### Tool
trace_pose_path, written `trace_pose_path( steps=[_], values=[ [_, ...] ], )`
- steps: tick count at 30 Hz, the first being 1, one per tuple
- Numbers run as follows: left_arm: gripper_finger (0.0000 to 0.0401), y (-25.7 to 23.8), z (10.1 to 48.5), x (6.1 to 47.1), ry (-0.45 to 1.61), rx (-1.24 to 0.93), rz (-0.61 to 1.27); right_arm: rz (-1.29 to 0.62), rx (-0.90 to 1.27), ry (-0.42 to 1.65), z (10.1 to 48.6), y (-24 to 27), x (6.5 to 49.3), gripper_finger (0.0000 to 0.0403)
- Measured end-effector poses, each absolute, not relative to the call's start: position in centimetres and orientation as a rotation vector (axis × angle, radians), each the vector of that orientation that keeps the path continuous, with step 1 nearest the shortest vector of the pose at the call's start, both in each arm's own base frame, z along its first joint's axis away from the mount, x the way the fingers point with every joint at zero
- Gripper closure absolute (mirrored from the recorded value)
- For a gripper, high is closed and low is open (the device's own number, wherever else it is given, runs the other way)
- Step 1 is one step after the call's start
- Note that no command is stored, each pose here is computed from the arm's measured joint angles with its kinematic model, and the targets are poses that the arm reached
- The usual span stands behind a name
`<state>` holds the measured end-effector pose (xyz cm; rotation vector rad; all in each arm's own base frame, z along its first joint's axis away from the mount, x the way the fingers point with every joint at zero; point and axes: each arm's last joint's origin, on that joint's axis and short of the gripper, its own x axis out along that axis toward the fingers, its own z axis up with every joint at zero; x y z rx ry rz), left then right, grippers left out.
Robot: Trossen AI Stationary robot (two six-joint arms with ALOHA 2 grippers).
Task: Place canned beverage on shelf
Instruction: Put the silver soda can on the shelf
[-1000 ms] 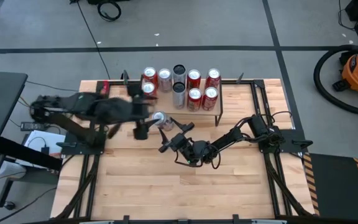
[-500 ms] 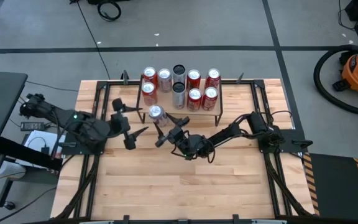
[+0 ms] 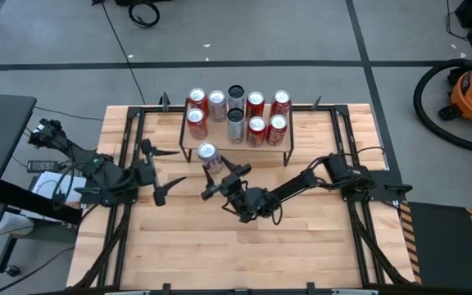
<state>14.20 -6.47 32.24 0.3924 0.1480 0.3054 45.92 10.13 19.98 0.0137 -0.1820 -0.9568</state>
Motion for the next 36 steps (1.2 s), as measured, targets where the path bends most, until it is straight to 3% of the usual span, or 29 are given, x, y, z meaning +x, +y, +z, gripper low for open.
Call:
trace_pose_path(
  steps=[5,15,36],
  values=[
    [0.0039,-6.7,31.7,14.1,0.16,0.395,0.286,-1.02,0.005,-0.185,17.5,10.9,48.2,0.0101],
    [0.0039,-6.7,29.4,14.1,0.208,0.379,0.262,-1.111,-0.123,-0.221,18.2,10.1,51.8,0.0101],
    [0.0039,-4.9,23.4,11.1,0.056,0.203,0.259,-1.226,-0.133,-0.194,18.1,5.1,52.5,0.0101]
  ],
)
